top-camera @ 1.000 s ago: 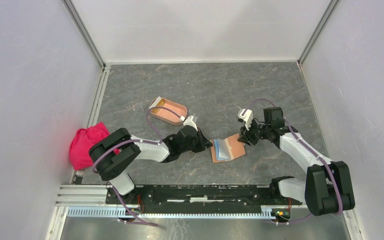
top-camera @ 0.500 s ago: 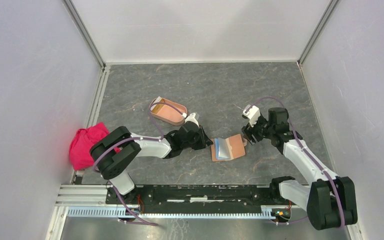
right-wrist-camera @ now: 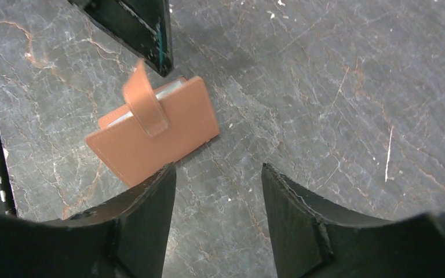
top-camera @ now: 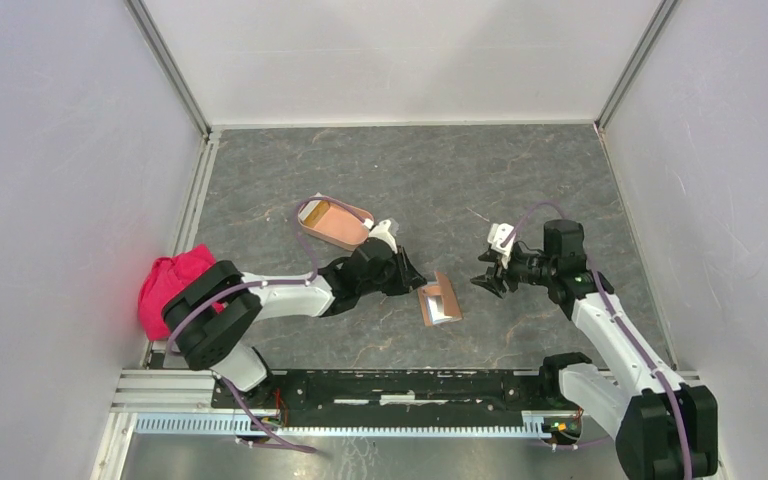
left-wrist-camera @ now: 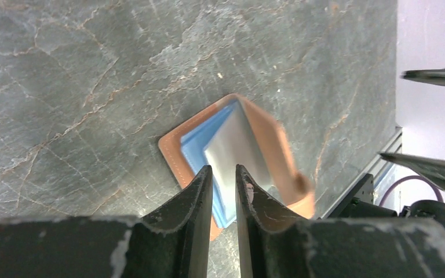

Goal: Put the credit cards into the card holder
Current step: Open the card holder at the center of the board.

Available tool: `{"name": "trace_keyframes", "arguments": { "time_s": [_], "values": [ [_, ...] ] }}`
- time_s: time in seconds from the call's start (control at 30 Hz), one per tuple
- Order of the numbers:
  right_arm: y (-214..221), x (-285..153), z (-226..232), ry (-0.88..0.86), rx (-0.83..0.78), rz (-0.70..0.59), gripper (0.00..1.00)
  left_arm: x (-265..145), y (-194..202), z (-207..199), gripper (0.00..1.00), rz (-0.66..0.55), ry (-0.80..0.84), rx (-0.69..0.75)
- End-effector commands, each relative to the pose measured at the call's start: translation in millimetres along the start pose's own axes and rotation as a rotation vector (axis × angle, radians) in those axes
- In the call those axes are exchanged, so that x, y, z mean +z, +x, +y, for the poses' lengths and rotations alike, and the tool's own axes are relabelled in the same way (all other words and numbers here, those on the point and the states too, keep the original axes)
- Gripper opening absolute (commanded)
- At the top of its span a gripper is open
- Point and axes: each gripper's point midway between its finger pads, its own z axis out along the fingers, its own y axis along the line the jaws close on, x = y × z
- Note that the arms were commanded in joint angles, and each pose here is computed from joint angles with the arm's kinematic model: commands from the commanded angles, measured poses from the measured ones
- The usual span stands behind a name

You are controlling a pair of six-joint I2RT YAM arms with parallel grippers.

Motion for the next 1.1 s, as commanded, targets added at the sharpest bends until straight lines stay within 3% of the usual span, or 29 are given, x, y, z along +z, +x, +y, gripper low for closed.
{"name": "trace_keyframes", "arguments": {
  "time_s": [0.0,0.17,0.57,0.87,1.07],
  "values": [
    [12.6,4.0,-9.3,0.03,0.047,0.048,0.59,-13.4,-14.8,-17.2,0.29,-0.037,0.057,0.07],
    [4.7,7.7,9.3,-0.084,0.061,-0.003,0.57,-19.7,-14.7,-27.5,0.36,-0.036,0.113,0.078],
    [0.3,9.3,30.3,-0.202,0.063,-0.044,0.58,-6.5,-7.6,-51.5,0.37,0.03,0.216,0.047],
    [4.2,11.5,28.6,-0.194,0.067,-0.02,0.58,-14.6,-14.4,-23.5,0.51,-0.009,0.064,0.103],
    [5.8,11.9,27.9,-0.19,0.067,-0.012,0.59,-21.6,-8.3,-9.6,0.55,-0.002,0.026,0.117]
  ]
}}
